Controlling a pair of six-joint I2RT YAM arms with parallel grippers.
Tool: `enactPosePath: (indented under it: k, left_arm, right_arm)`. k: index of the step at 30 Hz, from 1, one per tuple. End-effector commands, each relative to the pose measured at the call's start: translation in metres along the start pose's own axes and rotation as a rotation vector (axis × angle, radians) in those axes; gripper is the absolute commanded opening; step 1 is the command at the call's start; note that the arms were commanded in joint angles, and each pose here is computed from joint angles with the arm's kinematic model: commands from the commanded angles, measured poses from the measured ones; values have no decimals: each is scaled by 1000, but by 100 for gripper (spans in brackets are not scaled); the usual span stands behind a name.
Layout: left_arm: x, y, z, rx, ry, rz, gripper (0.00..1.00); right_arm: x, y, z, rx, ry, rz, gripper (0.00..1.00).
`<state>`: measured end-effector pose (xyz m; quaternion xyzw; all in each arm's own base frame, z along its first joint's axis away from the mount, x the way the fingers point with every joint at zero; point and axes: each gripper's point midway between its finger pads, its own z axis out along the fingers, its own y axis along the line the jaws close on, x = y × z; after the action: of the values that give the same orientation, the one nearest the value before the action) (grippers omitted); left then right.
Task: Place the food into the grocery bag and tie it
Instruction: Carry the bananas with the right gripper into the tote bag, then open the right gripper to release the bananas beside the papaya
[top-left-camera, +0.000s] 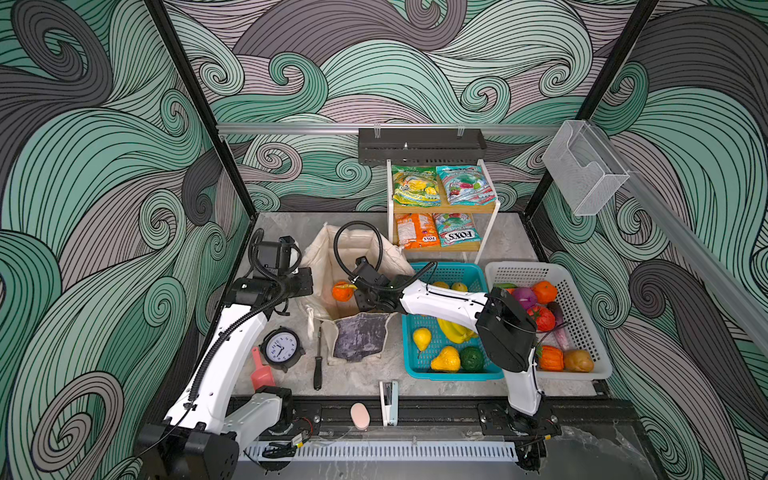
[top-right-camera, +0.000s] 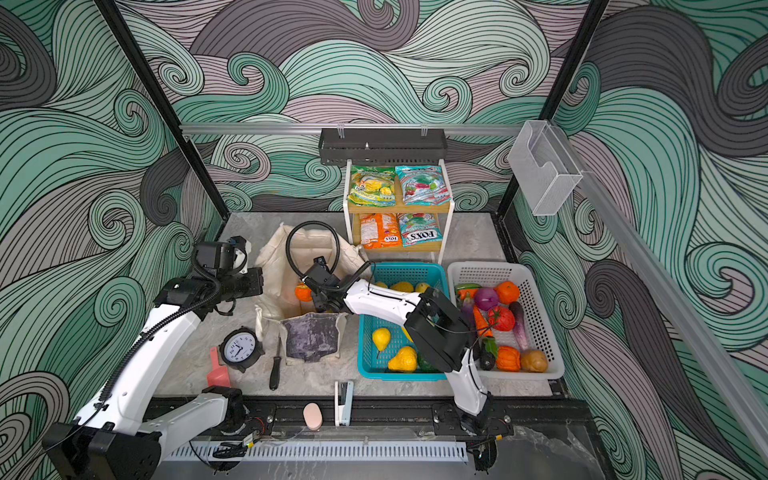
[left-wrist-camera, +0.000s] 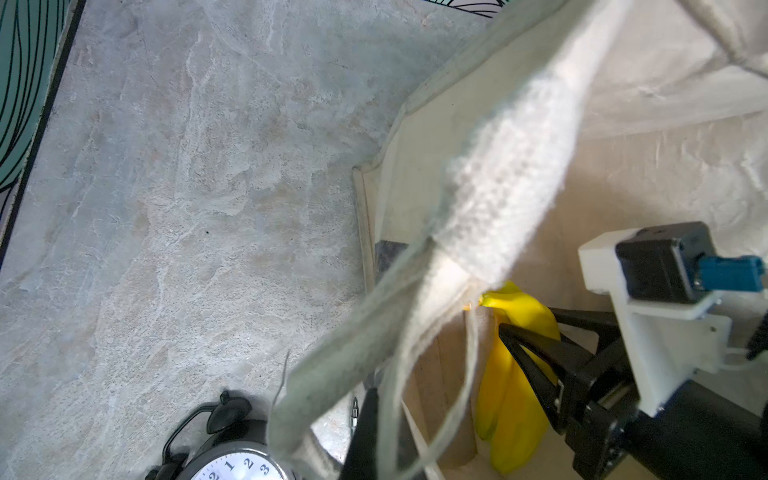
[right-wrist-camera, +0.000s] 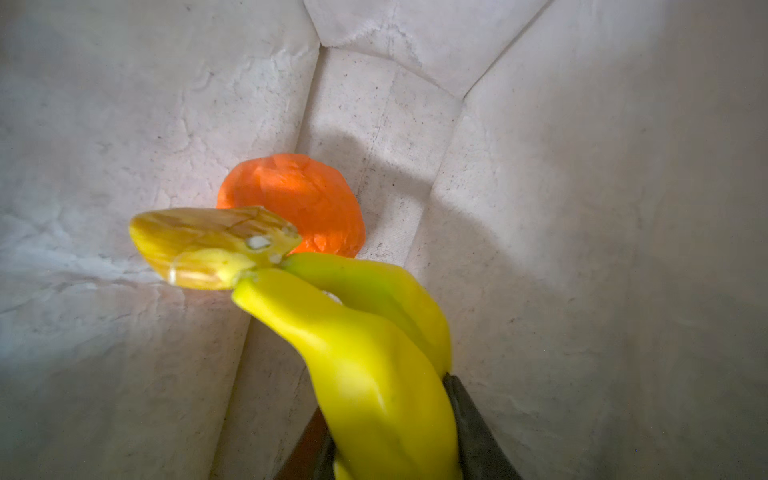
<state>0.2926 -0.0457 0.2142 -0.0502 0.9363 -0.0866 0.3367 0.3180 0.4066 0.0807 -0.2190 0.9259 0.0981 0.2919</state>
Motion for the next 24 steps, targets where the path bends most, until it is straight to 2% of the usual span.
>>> enactPosePath:
  k: [1,8,13,19,22,23,24]
  left_arm:
    - [-4,1,-4,3,-35,18,0]
    - [2,2,-1,4,-19,20,0]
    - [3,2,-3,5,-24,20,0]
    - [2,3,-4,-1,-29,19,0]
    - [3,5,-4,-10,-32,19,0]
    - [3,6,-5,-13,-34,19,0]
    - [3,6,-5,-17,-36,19,0]
  right_arm:
    - [16,-7,24,44,55,-17,35]
    - [24,-2,41,42,98,-7,41]
    - [25,2,42,29,115,8,57]
    - [1,7,10,-10,60,5,75]
    - [-18,12,-17,-51,5,-2,85]
    - [-24,15,-26,-64,-14,-7,89]
    - [-30,17,-37,-76,-35,-14,99]
